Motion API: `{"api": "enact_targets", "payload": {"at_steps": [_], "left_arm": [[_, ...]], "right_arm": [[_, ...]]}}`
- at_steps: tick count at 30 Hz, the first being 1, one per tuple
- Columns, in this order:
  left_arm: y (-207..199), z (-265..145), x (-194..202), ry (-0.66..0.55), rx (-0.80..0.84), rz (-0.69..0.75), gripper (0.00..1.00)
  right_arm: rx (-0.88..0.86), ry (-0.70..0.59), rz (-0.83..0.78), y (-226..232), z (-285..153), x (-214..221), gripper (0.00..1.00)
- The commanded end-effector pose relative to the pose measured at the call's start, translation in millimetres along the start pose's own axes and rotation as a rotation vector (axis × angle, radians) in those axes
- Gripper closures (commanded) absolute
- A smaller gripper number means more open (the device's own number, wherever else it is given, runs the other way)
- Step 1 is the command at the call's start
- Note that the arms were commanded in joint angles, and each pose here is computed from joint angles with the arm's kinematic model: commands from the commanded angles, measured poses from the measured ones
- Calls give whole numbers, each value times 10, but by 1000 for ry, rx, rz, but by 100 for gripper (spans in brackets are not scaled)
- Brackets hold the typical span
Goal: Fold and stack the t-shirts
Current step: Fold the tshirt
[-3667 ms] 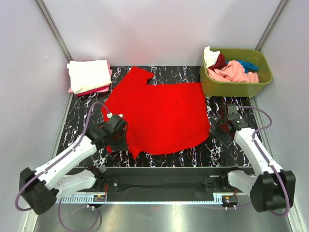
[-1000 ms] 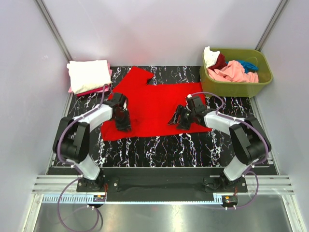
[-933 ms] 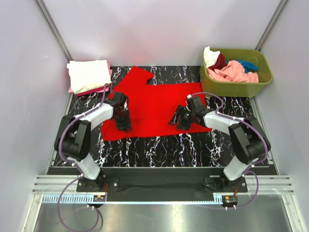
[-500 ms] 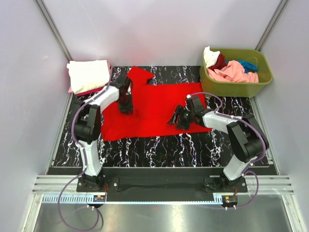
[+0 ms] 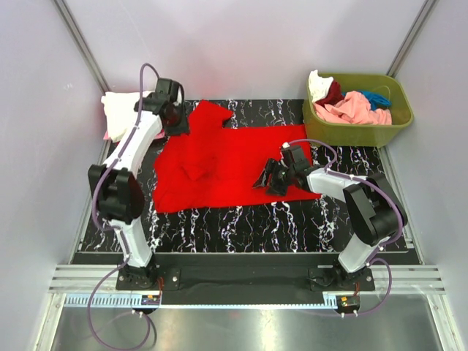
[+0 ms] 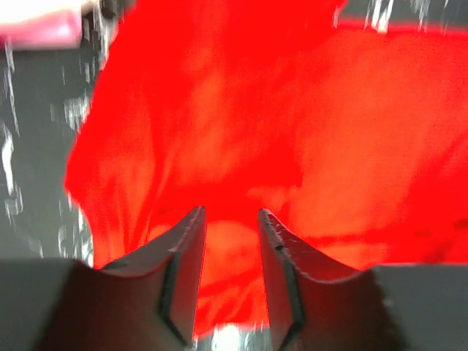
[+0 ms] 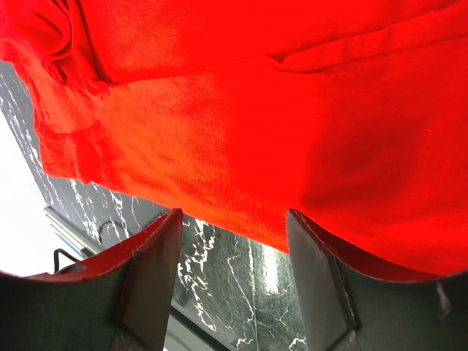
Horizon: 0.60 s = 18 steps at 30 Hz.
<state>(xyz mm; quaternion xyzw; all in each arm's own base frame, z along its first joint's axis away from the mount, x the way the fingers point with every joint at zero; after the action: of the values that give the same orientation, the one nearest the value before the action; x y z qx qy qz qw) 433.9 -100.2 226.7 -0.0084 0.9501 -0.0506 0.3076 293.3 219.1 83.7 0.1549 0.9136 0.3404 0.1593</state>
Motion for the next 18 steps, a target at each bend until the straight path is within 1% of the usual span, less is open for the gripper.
{"api": "enact_targets", "payload": {"at_steps": [1,2,3,4,5,7,8,11,14,18], "left_arm": [[-30,-78,403,39,51,-2,64],[2,23,693,102,45,-6,64],[-56,-26,774,95,62,-5,64],[-101,9,846,92,78,1,65],[-105,75,1044,136,81,-1,66],[-233,137,1181,151,115,13,68],[-301,186,1311,182,130,18,70],[-494,297,1484,226,168,35,71],[-640,407,1579,254,170,46,72],[-648,572,1617,270,138,53,72]], "right_arm": [[-33,-20,-34,72,10,-20,34],[-32,-20,-31,66,12,-24,34],[-34,-22,-32,75,8,-29,34],[-32,-21,-32,71,10,-22,34],[-31,-21,-32,66,9,-25,34],[-32,-22,-31,68,9,-26,34],[-30,-22,-32,63,13,-27,34],[-32,-22,-33,66,13,-27,33],[-34,-22,-33,71,9,-27,34],[-34,-22,-32,72,9,-27,33]]}}
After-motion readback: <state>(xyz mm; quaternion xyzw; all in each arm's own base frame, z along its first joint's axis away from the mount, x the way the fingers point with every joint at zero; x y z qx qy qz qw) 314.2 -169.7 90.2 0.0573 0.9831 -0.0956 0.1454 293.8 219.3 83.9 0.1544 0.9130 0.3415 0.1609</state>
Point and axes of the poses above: each gripper's point midway between its finger pads, its own z axis out along the fingers, its own y axis along the line the jaws close on, x = y × z, the point moved 5 cm from there along -z, back along the fingers, and after that the axes turned 7 degrees about z, right-handed, at the moved point
